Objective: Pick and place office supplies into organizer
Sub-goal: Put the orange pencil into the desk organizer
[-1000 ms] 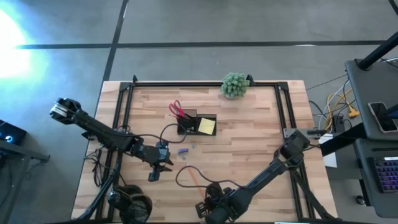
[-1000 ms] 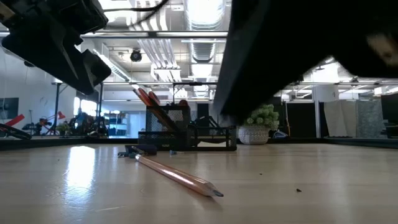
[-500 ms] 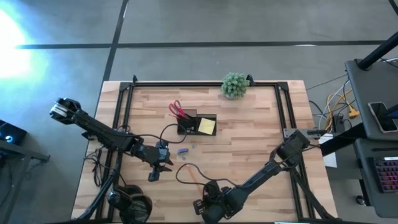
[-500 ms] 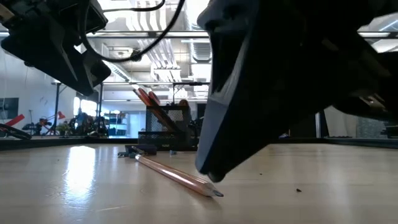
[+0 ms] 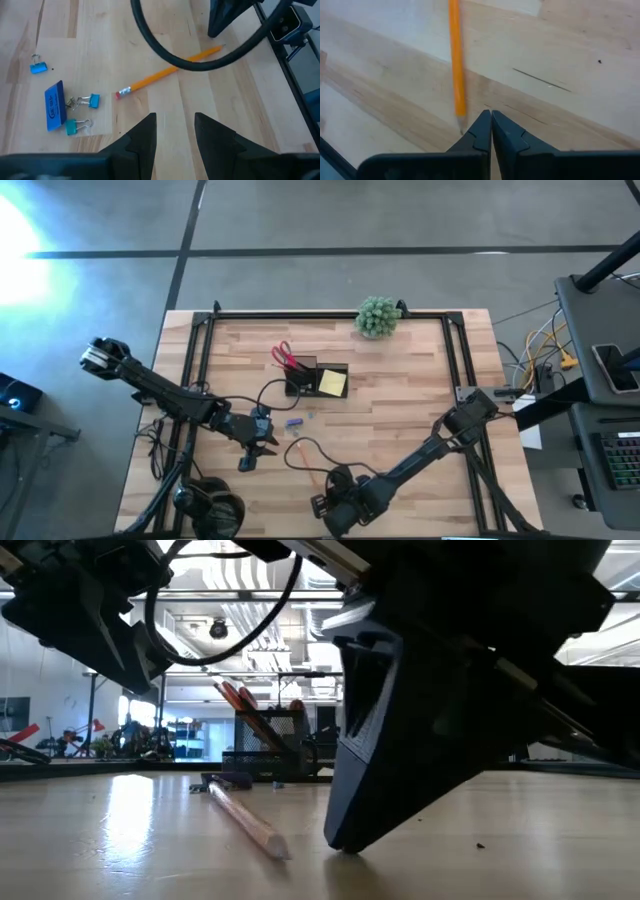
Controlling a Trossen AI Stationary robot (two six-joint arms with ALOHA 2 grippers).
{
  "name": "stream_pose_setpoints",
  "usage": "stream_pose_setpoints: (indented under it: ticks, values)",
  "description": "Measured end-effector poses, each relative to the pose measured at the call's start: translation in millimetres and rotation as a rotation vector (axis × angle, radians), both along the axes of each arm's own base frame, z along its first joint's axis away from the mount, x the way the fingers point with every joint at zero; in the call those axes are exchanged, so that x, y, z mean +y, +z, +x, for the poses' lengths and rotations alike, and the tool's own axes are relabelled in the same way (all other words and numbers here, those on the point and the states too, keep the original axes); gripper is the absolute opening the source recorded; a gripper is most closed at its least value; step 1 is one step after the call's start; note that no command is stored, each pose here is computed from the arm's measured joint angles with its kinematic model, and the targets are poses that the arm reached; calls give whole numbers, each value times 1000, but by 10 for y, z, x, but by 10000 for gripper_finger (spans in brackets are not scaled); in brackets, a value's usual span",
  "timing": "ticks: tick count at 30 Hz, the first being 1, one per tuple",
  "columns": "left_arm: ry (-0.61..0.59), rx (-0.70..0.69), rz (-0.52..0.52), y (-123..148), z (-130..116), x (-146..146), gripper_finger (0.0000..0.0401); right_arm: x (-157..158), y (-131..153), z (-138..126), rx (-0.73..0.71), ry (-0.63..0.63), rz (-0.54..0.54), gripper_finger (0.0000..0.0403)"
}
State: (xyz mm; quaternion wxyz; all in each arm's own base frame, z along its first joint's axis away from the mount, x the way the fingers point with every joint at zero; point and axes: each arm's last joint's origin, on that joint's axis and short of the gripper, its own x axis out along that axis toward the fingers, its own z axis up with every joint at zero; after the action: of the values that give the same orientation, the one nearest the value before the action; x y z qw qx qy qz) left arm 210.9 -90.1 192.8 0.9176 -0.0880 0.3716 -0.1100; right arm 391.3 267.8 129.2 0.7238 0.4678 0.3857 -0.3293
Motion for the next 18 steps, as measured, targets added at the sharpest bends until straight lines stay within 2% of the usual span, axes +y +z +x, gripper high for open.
stream_pose_setpoints:
  ticks: [8,14,18]
  values:
    - [0,1,-1,0,0,0,118,10,62,25,-16,8,15,8]
    - [-19,13,-14,-18,-12,-3,118,131,318,79,-61,140,46,9]
    - [-19,20,-11,-40,-22,2,118,107,261,59,-31,156,25,9]
